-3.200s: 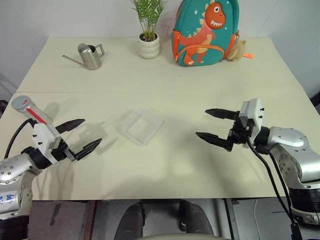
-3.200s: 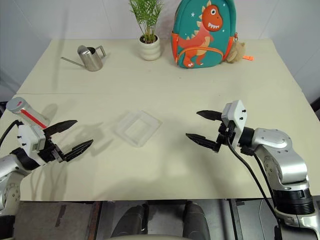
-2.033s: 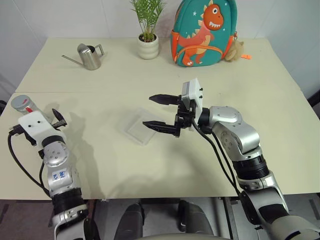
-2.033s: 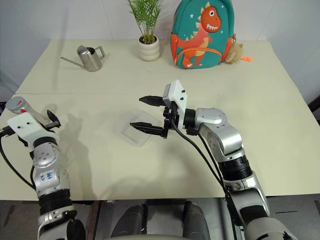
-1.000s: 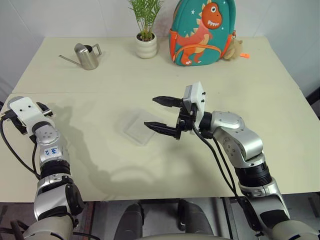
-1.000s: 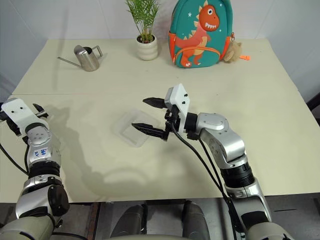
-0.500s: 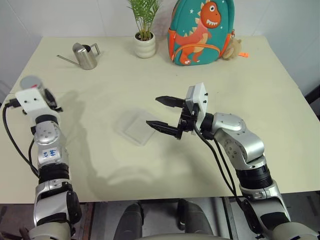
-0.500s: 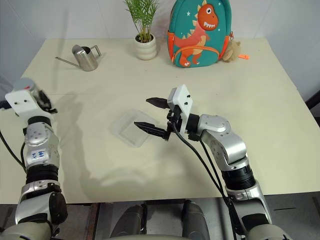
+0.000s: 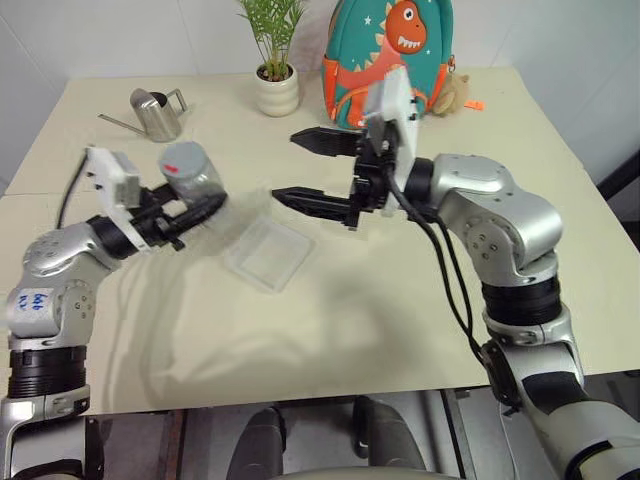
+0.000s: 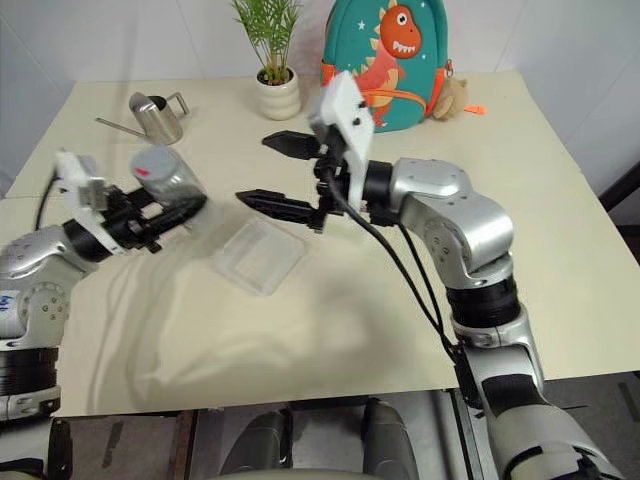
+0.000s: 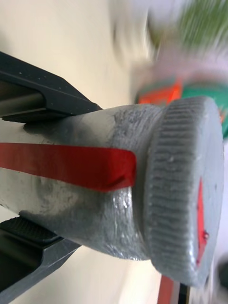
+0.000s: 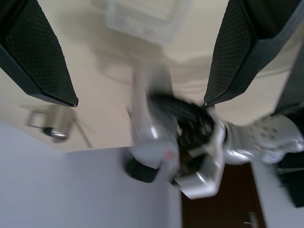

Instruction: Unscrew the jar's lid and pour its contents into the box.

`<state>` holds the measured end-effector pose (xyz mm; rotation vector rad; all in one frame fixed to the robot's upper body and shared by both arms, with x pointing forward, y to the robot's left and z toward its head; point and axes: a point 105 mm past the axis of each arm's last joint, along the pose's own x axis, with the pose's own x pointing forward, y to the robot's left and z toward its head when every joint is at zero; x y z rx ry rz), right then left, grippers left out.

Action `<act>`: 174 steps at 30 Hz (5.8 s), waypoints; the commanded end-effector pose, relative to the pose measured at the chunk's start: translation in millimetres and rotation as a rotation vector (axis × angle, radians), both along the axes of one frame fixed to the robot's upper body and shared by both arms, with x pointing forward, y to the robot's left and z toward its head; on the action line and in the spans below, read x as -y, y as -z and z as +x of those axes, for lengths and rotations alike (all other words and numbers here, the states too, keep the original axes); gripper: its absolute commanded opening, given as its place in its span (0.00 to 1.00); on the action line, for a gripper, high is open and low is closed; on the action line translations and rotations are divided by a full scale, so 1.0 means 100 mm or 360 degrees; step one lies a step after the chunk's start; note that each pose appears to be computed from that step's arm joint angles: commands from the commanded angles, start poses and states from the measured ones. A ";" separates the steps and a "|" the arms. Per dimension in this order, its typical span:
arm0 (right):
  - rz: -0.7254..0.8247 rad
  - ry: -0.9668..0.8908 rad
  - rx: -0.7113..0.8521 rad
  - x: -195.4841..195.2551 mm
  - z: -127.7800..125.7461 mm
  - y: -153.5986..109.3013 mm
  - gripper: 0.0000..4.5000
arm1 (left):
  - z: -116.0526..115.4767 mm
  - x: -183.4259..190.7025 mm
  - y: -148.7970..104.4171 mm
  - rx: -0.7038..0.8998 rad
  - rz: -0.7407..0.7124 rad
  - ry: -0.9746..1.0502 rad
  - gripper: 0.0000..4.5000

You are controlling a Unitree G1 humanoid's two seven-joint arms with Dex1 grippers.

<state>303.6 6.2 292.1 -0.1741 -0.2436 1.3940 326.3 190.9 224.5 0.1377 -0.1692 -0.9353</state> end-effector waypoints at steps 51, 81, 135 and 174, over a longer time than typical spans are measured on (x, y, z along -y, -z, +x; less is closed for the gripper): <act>-0.0347 -0.1129 0.0144 -0.06 -0.54 -0.20 0.57 | -0.50 0.83 -0.15 -0.0049 0.0167 0.1182 0.43; -0.0167 -0.0352 0.0096 -0.34 -0.02 -0.13 0.99 | -0.23 0.65 -0.11 0.0028 0.0200 0.0776 0.43; -0.0164 -0.0229 -0.0023 -0.20 0.10 -0.10 0.99 | -0.22 0.60 -0.11 0.0022 0.0190 0.0723 0.43; -0.0190 -0.0355 -0.0062 -0.12 0.05 -0.04 0.99 | -0.23 0.56 -0.11 0.0044 0.0213 0.0690 0.43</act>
